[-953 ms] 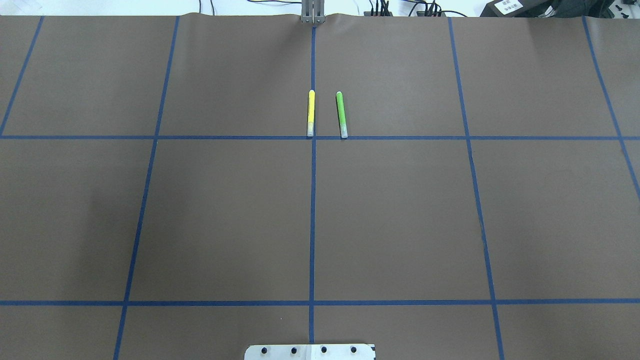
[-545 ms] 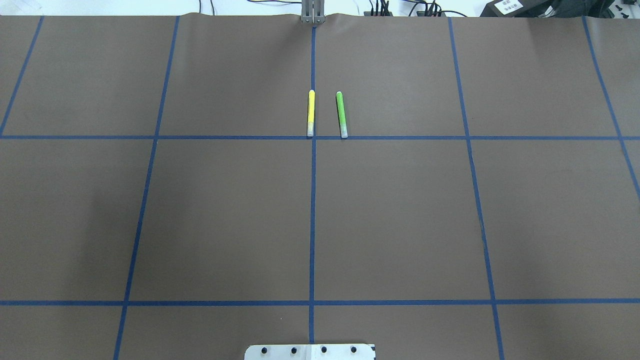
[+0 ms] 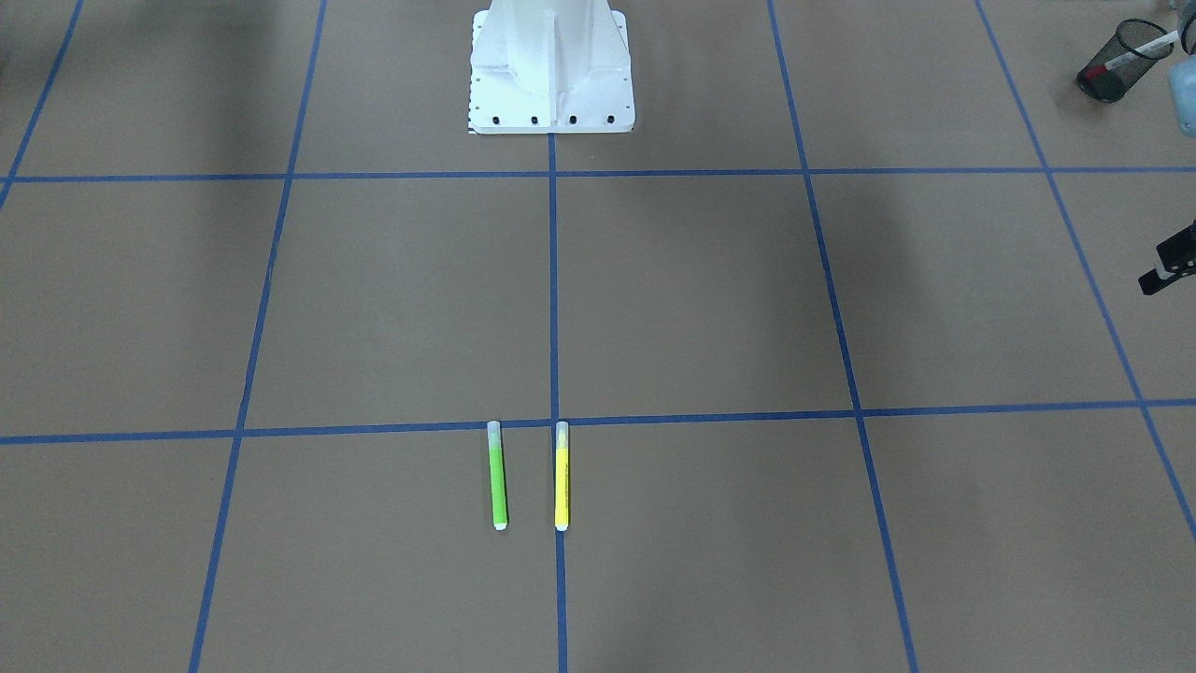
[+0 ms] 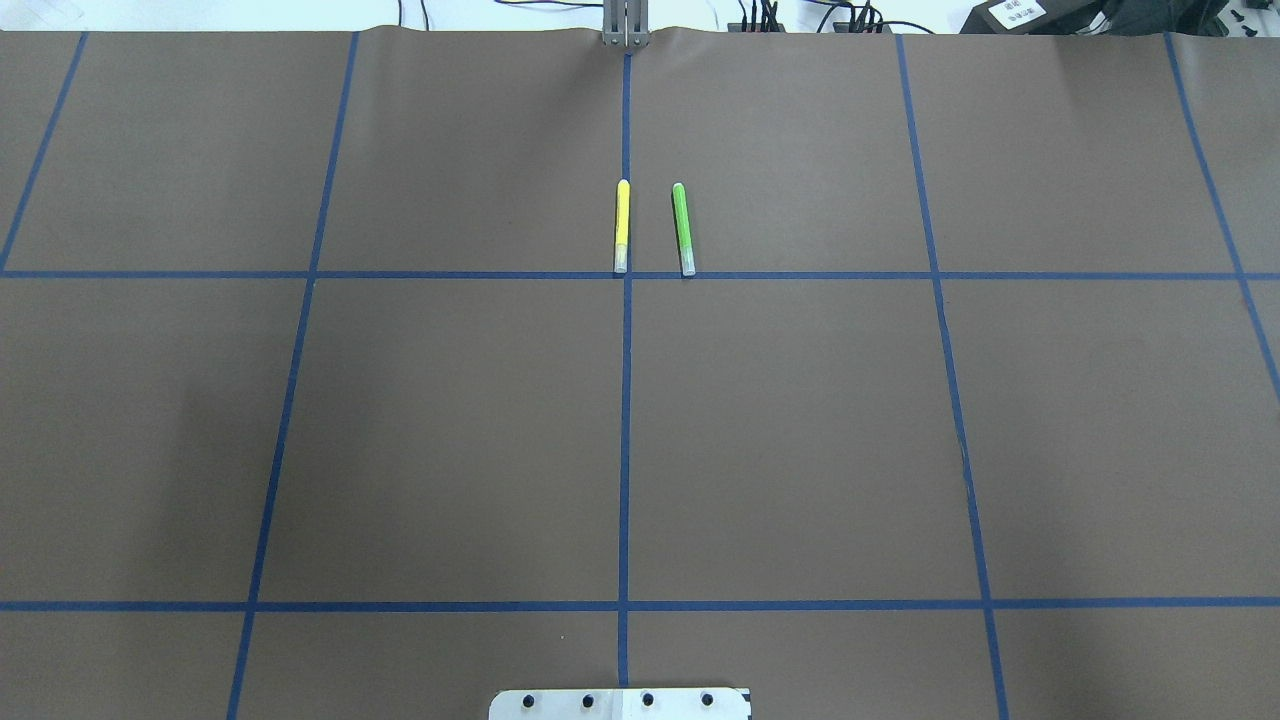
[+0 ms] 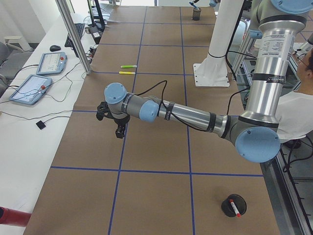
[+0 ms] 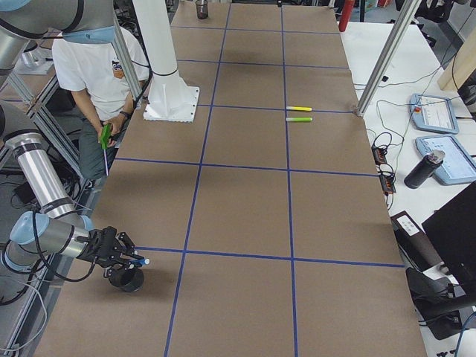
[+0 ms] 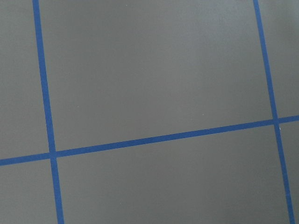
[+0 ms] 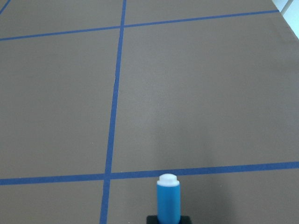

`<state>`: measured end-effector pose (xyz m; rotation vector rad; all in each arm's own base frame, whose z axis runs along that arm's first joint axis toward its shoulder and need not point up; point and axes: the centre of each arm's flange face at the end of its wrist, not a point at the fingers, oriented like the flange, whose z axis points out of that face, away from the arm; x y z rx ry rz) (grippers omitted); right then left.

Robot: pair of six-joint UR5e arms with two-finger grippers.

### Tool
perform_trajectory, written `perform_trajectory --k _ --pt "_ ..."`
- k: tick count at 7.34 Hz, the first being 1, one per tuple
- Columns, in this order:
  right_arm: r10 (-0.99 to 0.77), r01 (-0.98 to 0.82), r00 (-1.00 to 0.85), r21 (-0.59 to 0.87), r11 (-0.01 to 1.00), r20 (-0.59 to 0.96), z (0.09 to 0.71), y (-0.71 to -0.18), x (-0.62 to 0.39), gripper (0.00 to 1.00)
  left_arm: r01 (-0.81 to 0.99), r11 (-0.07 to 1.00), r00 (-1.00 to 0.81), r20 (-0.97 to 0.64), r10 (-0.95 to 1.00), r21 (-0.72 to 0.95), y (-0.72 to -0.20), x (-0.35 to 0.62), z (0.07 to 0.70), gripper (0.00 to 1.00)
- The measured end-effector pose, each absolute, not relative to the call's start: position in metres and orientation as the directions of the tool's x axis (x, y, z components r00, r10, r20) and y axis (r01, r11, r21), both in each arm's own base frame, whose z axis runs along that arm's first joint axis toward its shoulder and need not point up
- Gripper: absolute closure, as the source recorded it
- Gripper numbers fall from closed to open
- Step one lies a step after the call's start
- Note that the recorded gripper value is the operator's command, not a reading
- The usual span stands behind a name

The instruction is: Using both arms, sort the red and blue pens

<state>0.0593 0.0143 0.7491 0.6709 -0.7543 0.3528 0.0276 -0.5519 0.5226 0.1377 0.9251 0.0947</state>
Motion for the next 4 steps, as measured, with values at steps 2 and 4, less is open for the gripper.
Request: perform_trajectory --k 2,4 --pt "0.090 -0.560 0.699 0.464 0.687 0.710 0.7482 0.0193 0.0573 1.00 -0.022 0.987 0.598 -0.789 0.140 0.159 -0.5519 0.0276 0.5226 0.08" --pt "0.117 -0.583 0.715 0.495 0.645 0.690 0.7487 0.0244 0.0548 1.00 -0.022 0.987 0.598 -0.789 0.141 0.160 -0.5518 0.0277 0.5221 0.08"
